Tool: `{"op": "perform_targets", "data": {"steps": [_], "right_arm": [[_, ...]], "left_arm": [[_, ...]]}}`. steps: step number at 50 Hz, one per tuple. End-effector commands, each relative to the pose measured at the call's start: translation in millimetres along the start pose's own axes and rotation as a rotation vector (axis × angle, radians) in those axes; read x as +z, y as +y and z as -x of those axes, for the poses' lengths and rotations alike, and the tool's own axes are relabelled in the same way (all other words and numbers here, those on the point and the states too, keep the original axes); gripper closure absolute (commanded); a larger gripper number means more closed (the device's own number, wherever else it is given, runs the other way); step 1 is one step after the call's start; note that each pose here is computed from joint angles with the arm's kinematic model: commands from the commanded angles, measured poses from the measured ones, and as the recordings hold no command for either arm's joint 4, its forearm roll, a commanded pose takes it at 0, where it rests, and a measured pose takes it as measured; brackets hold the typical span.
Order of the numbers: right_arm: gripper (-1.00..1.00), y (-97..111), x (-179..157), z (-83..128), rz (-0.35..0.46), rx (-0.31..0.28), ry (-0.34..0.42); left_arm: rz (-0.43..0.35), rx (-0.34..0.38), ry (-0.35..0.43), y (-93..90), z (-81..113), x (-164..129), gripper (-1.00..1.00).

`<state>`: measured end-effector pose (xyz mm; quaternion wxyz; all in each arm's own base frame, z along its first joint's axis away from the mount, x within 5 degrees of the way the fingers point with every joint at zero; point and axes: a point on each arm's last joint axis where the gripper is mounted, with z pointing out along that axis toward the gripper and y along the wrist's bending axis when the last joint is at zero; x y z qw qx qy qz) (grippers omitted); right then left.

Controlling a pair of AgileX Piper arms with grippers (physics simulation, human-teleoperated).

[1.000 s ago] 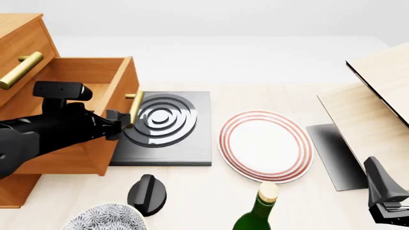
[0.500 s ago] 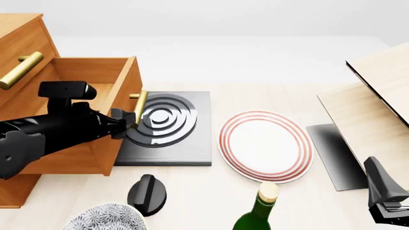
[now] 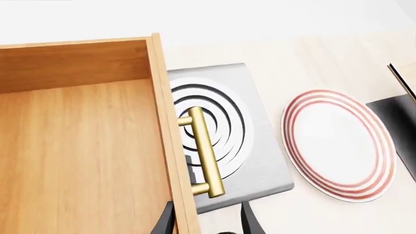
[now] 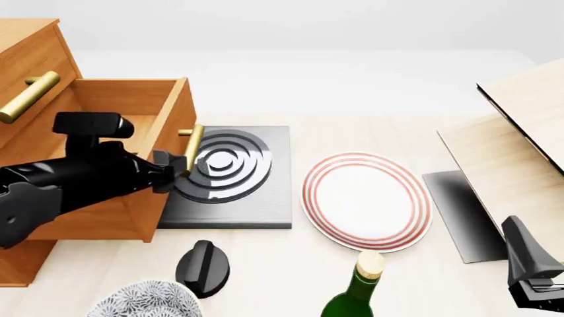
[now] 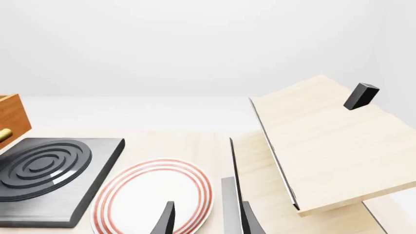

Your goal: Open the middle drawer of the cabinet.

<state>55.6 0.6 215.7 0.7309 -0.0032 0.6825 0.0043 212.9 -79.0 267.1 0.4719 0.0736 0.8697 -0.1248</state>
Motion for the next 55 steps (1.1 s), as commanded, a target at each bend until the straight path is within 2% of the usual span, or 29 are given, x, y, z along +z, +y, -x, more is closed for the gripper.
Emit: {"op": "perform_targets", "data": {"steps": [1, 20, 55], "right_arm": [[-1.0, -0.3, 0.2, -0.9, -0.005, -0.001, -0.004], [-1.0, -0.5, 0.2, -0.9, -0.009, -0.001, -0.004], [-1.0, -0.2, 0.2, -0.9, -0.004, -0.001, -0.004]], "left_arm": [[-0.088, 0.061, -0.035, -17.7, -0.2, -13.4, -1.0], [-0.095, 0.085, -0.099, -17.2, 12.3, -45.0, -1.0], [-0.136, 0.11, -0.168, -21.0, 18.3, -86.6, -1.0]]}}
